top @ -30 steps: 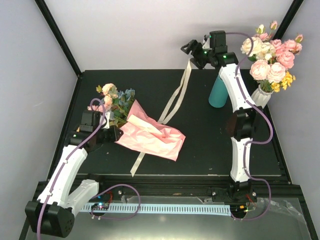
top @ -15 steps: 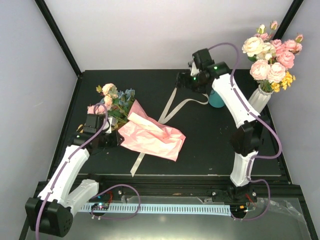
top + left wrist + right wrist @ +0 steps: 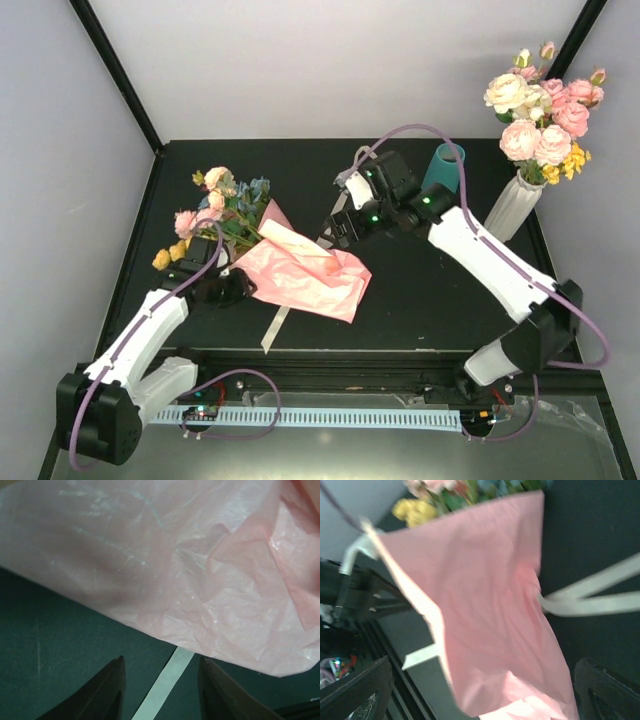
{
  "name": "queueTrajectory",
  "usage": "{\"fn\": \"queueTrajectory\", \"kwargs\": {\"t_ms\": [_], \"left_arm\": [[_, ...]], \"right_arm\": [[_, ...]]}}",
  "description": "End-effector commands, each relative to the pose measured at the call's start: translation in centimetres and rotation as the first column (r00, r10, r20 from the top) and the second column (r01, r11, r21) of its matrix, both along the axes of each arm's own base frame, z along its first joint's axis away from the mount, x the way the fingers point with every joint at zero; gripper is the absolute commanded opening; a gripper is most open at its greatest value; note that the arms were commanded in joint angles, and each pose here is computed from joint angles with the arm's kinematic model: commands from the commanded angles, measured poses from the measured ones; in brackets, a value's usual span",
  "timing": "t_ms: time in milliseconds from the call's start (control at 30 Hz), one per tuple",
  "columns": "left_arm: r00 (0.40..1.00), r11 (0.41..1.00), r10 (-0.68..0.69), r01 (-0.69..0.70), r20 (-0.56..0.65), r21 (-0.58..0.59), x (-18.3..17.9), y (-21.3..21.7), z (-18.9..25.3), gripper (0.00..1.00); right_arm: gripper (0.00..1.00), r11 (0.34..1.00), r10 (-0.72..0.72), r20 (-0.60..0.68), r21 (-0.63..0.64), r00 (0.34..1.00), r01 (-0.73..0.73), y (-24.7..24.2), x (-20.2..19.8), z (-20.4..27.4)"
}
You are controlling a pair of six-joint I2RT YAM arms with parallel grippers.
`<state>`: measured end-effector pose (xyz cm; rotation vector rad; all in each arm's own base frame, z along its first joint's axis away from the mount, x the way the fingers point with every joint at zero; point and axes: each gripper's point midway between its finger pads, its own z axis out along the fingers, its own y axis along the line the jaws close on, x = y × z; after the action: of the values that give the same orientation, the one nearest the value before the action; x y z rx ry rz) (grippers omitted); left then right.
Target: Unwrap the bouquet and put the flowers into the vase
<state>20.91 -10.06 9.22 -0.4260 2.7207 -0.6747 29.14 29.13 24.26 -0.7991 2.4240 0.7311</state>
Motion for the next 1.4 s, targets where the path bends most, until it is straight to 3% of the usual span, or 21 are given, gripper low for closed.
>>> {"fn": "queueTrajectory", "kwargs": {"t_ms": [0, 67, 167, 400, 533, 667, 767, 833, 933, 1133, 1367], "left_arm": [[0.994, 0.994, 0.112, -0.111, -0.005, 0.009, 0.2, 0.8, -0.6, 0.52], [0.988, 0.988, 0.154, -0.154, -0.006, 0.007, 0.0, 1.2, -1.0, 0.61], [0.98, 0.98, 0.196, -0.196, -0.004, -0.039, 0.2, 0.9, -1.6, 0.67], [0.974, 0.965, 0.227, -0.224, 0.007, -0.14, 1.0, -0.3, -2.8, 0.69], [0.976, 0.968, 0.214, -0.207, 0.034, -0.144, 2.0, -0.5, -3.5, 0.65], [0.98, 0.975, 0.197, -0.193, 0.027, -0.112, 2.9, -0.5, -4.2, 0.56], [0.981, 0.977, 0.191, -0.187, 0.032, -0.101, 3.4, -0.5, -4.5, 0.41], [0.98, 0.978, 0.191, -0.187, 0.047, -0.091, 3.9, -0.4, -4.4, 0.2], [0.981, 0.983, 0.18, -0.176, 0.073, -0.057, 4.6, -0.1, -4.0, 0.03], [0.987, 0.991, 0.114, -0.121, 0.112, 0.055, 6.0, 0.8, -3.3, 0.02], [0.998, 0.99, 0.006, -0.016, 0.066, 0.142, 8.1, 0.6, -4.3, 0.02]], "right_arm": [[1.0, 0.977, 0.114, 0.126, 0.164, 0.985, -0.134, 2.3, -1.1, 2.9], [1.0, 0.968, 0.159, 0.129, 0.175, 0.979, -0.18, 3.2, -2.2, 2.4], [1.0, 0.965, 0.225, 0.153, 0.098, 0.962, -0.242, 4.7, -3.4, 1.0], [0.93, 0.97, 0.198, 0.118, -0.168, 0.973, -0.177, 5.8, -1.1, -3.8], [0.68, 0.966, 0.188, 0.089, -0.197, 0.978, -0.168, 6.3, -0.6, -4.4], [0.2, 0.975, 0.056, 0.152, -0.221, 0.987, -0.021, 5.2, 1.5, -3.2], [0.05, 0.97, -0.009, 0.185, -0.236, 0.983, 0.053, 4.3, 2.3, -2.2], [0.02, 0.965, -0.051, 0.208, -0.243, 0.977, 0.102, 3.5, 2.8, -1.7], [0.02, 0.945, -0.145, 0.23, -0.256, 0.962, 0.203, 1.7, 3.5, -1.3], [0.02, 0.886, -0.298, 0.187, -0.31, 0.936, 0.344, -3.5, 4.4, -3.2], [0.01, 0.867, -0.334, 0.09, -0.361, 0.938, 0.343, -7.5, 1.3, -7.1]]}}
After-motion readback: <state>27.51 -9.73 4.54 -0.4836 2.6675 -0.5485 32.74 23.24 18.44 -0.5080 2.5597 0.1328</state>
